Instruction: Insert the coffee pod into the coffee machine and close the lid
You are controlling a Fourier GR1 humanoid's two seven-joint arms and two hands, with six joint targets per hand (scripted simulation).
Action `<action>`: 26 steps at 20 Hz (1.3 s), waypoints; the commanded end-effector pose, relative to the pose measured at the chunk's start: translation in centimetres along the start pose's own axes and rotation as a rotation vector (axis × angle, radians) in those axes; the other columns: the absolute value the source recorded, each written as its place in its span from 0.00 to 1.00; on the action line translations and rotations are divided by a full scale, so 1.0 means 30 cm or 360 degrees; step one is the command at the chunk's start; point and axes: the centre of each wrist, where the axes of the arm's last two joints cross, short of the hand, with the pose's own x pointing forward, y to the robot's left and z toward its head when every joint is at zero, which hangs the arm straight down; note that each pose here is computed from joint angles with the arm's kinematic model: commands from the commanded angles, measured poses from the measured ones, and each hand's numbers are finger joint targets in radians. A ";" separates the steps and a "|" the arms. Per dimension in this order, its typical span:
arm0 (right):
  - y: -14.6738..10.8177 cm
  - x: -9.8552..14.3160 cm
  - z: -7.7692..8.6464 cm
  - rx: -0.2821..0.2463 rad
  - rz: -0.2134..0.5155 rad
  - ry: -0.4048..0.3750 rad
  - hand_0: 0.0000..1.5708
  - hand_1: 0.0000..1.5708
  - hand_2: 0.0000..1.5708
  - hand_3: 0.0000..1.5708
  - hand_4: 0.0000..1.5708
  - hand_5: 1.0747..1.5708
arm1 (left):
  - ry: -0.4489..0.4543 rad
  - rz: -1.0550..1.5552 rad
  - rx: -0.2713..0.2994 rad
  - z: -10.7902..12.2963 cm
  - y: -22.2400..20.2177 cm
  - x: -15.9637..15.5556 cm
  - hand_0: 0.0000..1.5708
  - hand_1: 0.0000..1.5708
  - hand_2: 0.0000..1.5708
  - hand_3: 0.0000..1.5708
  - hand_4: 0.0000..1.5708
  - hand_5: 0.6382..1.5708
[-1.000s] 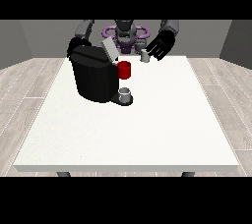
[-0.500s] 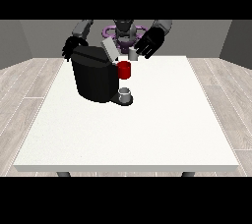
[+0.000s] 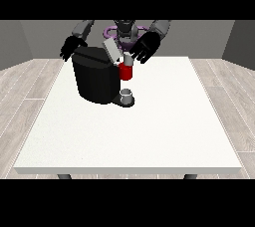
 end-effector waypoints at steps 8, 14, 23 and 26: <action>-0.020 -0.036 0.011 -0.0084 -0.0020 0.0001 0.00 0.00 0.00 0.00 0.33 1.00 | -0.0033 -0.0041 -0.0064 -0.031 -0.043 0.080 0.80 0.80 0.82 0.77 0.32 1.00; -0.002 0.041 -0.019 -0.0042 -0.0047 -0.0059 0.00 0.00 0.00 0.00 0.33 1.00 | -0.0066 -0.0051 0.0026 -0.021 0.053 0.044 0.77 0.77 0.81 0.76 0.32 1.00; -0.102 -0.051 0.024 -0.0115 -0.0047 -0.0014 0.00 0.00 0.00 0.00 0.32 1.00 | -0.0049 -0.0050 -0.0072 -0.007 -0.067 0.015 0.77 0.77 0.81 0.76 0.31 1.00; -0.048 0.007 -0.009 -0.0115 -0.0030 0.0012 0.00 0.00 0.00 0.00 0.29 1.00 | 0.0006 -0.0020 -0.0143 -0.023 -0.090 0.042 0.80 0.80 0.82 0.75 0.31 1.00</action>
